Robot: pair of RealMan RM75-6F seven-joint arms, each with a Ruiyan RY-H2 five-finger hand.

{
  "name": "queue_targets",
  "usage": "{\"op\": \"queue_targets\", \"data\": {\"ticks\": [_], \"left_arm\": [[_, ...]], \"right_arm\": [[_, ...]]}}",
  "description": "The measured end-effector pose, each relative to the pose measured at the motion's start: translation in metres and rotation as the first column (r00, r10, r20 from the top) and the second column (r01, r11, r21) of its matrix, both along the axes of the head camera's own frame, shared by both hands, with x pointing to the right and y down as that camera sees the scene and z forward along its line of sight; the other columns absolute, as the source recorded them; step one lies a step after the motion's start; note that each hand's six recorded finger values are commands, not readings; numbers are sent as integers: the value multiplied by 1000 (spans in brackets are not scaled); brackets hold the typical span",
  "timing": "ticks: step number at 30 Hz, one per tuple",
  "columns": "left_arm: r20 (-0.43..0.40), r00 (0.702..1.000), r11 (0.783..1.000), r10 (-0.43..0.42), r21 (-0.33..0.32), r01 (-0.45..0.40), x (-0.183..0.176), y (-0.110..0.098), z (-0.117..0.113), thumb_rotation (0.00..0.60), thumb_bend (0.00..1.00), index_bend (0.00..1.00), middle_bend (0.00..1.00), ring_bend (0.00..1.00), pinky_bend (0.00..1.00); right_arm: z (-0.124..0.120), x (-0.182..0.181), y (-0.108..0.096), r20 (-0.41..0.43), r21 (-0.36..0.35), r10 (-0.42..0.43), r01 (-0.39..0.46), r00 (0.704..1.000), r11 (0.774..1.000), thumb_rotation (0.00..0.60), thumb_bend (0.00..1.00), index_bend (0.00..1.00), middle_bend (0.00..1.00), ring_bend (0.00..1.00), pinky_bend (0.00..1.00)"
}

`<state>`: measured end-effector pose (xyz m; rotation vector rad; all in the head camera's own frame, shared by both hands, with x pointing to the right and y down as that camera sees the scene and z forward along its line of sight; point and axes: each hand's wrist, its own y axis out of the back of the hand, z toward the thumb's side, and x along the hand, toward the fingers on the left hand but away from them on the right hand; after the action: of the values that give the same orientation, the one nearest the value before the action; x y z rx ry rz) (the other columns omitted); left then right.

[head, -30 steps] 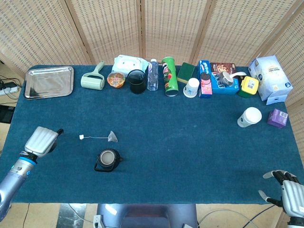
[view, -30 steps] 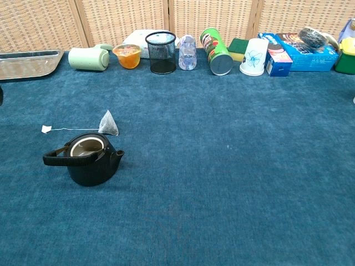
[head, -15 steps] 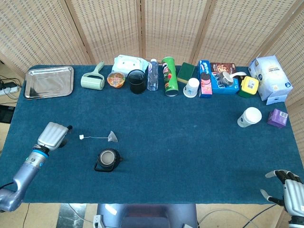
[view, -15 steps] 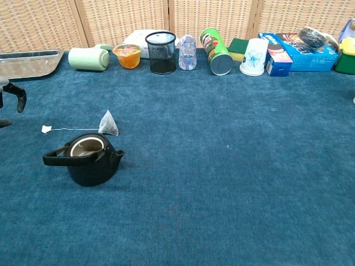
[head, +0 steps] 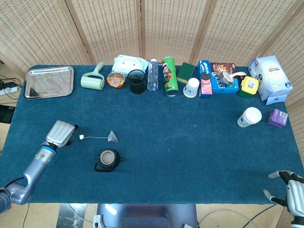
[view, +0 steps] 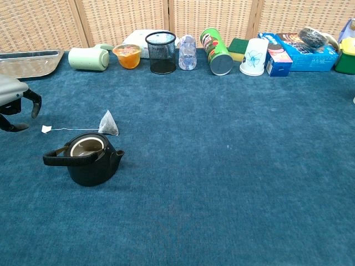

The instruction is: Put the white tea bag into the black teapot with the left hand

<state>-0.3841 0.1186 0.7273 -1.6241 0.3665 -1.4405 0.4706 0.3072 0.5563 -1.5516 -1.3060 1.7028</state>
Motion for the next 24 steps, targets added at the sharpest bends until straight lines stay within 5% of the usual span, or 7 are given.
{"op": "queue_targets", "data": {"ticks": [24], "left_arm": [[0,1000,1000,17,-23,-17,17,1,16,600,355,487,1000,961,911]], "right_arm": [[-3,10,7,-10,5,36,-36,999,999,600,219,420,405,287,250]]}}
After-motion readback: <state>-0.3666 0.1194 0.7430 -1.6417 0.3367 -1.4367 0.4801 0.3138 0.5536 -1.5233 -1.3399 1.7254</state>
